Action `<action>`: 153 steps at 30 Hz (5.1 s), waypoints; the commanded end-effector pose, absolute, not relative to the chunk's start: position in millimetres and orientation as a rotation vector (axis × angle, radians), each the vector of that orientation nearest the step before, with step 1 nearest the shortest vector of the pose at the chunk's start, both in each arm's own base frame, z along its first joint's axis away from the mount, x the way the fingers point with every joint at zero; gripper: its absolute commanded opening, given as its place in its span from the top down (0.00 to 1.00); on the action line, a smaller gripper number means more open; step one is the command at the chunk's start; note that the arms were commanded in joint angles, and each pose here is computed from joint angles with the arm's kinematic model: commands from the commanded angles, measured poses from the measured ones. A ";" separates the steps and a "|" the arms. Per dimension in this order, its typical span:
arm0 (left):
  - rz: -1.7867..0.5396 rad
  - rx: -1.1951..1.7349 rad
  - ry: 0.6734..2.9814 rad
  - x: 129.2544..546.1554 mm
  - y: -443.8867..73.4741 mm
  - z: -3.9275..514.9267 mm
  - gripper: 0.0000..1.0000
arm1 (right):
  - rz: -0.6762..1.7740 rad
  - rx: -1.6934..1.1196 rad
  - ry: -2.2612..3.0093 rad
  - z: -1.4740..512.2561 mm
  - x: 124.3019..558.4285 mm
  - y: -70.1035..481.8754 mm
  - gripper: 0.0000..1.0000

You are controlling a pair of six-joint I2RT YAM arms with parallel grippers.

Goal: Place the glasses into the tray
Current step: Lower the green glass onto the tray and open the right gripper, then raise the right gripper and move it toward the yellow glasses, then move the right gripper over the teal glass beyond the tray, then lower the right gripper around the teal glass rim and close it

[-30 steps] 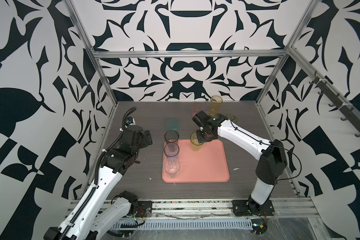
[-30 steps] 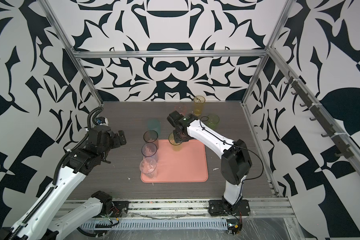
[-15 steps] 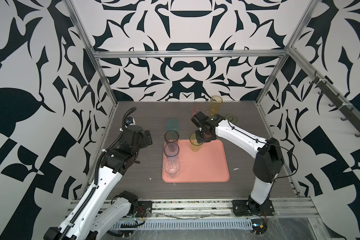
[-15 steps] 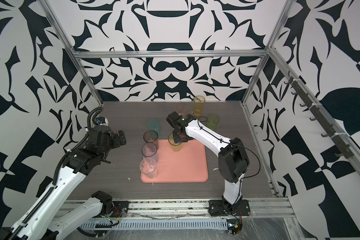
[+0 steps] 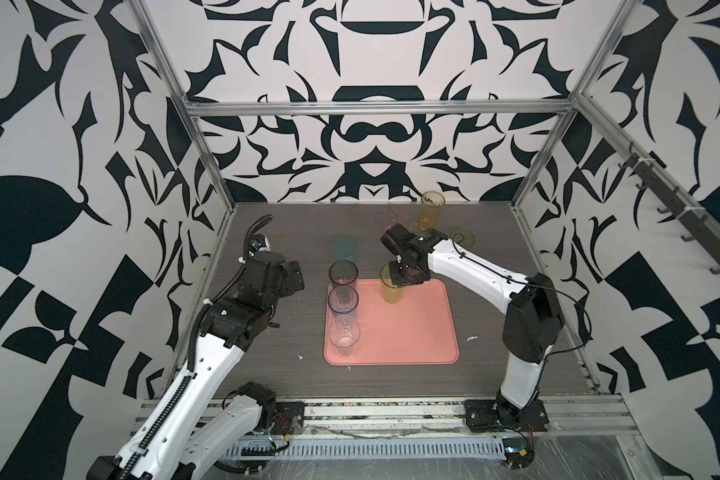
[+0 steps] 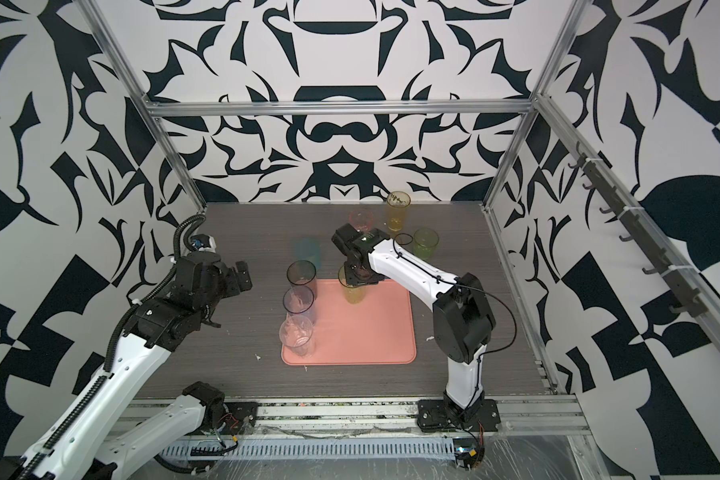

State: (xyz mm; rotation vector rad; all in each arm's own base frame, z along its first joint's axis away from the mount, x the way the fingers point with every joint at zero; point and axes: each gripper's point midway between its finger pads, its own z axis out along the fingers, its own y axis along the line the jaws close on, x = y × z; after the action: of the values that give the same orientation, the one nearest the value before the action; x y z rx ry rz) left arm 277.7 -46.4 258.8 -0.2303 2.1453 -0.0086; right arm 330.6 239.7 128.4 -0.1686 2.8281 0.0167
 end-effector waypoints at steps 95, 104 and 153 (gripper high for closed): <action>0.152 -0.286 2.064 262.4 -13.4 280.3 0.01 | 0.470 -0.308 2.496 206.5 451.6 376.3 0.51; 0.150 -0.285 2.063 262.6 -13.7 278.8 0.01 | 0.459 -0.297 2.537 183.5 454.7 380.9 0.52; 0.136 -0.278 2.058 256.4 -12.5 279.5 0.01 | 0.468 -0.248 2.570 145.3 468.1 393.6 0.85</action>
State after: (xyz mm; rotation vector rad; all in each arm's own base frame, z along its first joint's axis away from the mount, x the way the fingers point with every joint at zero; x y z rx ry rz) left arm 260.5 -15.5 283.2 -0.2791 2.0448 0.1212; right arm 461.8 388.1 130.9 -0.2629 2.6145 0.4378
